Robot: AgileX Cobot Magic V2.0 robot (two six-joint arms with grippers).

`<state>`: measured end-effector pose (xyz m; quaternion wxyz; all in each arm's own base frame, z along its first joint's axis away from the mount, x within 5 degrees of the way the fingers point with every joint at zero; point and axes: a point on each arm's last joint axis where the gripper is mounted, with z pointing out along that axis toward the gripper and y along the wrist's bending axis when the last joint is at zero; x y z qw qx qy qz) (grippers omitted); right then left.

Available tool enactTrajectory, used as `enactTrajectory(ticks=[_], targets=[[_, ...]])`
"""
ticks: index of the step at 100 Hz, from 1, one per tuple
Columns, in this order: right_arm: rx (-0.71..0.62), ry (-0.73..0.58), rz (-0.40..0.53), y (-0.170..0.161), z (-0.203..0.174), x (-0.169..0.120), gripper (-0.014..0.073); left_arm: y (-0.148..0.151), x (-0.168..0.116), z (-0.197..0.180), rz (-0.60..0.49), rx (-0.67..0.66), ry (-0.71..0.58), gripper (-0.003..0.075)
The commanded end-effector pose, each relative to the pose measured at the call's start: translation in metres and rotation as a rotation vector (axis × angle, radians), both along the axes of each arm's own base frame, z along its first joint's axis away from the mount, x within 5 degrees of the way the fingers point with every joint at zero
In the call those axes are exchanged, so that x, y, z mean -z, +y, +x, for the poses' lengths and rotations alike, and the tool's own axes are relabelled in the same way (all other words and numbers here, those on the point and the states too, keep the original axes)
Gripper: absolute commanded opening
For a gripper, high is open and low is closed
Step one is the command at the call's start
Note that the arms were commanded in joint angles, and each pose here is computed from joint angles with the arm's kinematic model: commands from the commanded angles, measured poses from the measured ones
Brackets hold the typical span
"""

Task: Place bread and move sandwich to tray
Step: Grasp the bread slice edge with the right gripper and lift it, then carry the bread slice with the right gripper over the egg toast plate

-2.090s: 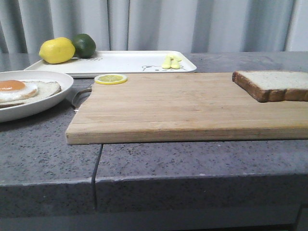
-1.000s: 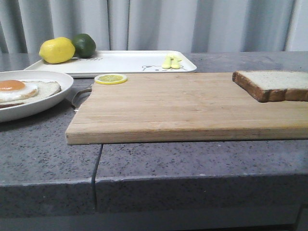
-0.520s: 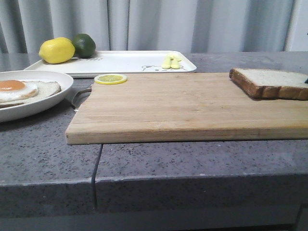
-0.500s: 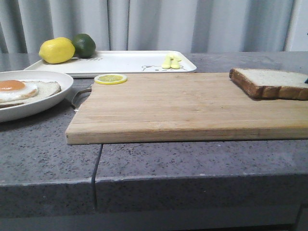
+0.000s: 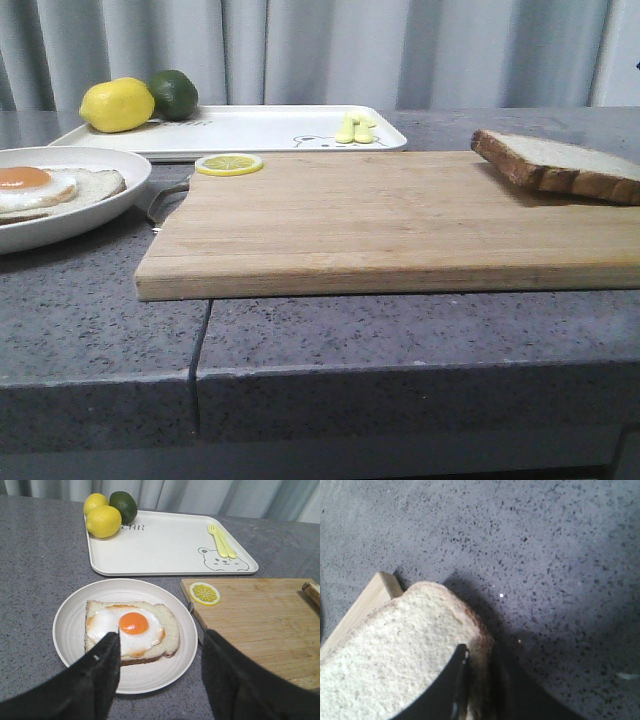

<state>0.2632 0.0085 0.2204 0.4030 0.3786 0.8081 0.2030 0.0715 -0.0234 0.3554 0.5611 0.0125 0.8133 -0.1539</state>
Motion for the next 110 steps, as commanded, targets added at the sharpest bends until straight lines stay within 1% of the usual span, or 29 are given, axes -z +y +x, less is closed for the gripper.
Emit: enactTrajectory(ticks=[1,19,30,42,70,87,101,110], targets=[[0.018,-0.089,-0.009,-0.002,0.006,-0.017,0.0029,0.0,-0.015,0.003,-0.035,-0.017,-0.077,0.0348],[0.018,-0.1,-0.008,-0.002,0.004,-0.02,-0.007,0.0,-0.015,0.003,-0.035,-0.017,-0.077,0.0348],[0.018,-0.117,-0.007,-0.002,0.002,-0.024,-0.0069,0.0,-0.015,0.003,-0.035,-0.017,-0.077,0.0348],[0.018,-0.16,-0.005,-0.002,-0.003,-0.036,-0.0069,0.0,-0.015,0.003,-0.035,-0.017,-0.077,0.0348],[0.011,-0.293,0.005,-0.002,-0.023,-0.073,-0.0064,0.001,-0.015,0.003,-0.036,-0.018,-0.079,0.0348],[-0.014,-0.377,0.019,0.001,-0.031,-0.105,-0.0064,0.001,-0.015,0.003,-0.036,-0.018,-0.079,0.0348],[-0.064,-0.441,0.055,0.014,-0.033,-0.129,-0.0064,0.001,-0.015,0.003,-0.032,-0.02,-0.083,0.0348],[-0.118,-0.488,0.086,0.029,-0.033,-0.143,-0.0064,0.002,-0.015,0.003,-0.015,-0.027,-0.086,0.0348]])
